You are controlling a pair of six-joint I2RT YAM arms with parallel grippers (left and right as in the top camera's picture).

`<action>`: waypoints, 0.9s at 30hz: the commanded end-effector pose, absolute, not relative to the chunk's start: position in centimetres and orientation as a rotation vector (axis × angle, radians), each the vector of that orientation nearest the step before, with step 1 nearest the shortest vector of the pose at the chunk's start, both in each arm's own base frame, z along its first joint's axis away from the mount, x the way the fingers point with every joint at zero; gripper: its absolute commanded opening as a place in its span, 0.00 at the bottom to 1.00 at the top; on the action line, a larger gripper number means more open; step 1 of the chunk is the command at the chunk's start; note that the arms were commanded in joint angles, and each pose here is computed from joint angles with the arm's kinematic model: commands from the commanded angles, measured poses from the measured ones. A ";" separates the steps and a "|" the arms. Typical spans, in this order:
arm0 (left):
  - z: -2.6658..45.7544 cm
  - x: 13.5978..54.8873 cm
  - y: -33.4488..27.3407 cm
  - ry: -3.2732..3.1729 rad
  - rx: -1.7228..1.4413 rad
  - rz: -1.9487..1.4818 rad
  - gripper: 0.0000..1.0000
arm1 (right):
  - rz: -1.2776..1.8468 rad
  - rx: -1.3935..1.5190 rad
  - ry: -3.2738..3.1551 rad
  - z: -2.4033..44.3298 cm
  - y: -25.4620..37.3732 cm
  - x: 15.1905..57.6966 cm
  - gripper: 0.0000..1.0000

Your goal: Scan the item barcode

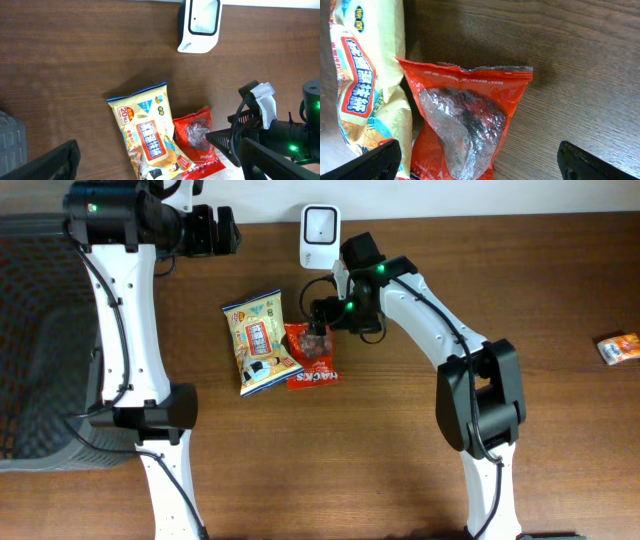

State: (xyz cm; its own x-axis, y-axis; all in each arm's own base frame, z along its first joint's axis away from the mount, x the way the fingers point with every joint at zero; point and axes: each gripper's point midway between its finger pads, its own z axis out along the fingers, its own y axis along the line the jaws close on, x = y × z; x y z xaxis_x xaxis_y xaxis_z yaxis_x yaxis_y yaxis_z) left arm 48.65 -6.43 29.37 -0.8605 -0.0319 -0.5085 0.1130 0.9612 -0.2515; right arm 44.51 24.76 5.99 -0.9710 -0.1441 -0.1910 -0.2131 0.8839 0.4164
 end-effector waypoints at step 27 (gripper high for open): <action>30.0 48.5 -5.8 2.565 0.059 -0.370 0.99 | -1.055 0.067 2.763 9.8 5.7 41.0 0.96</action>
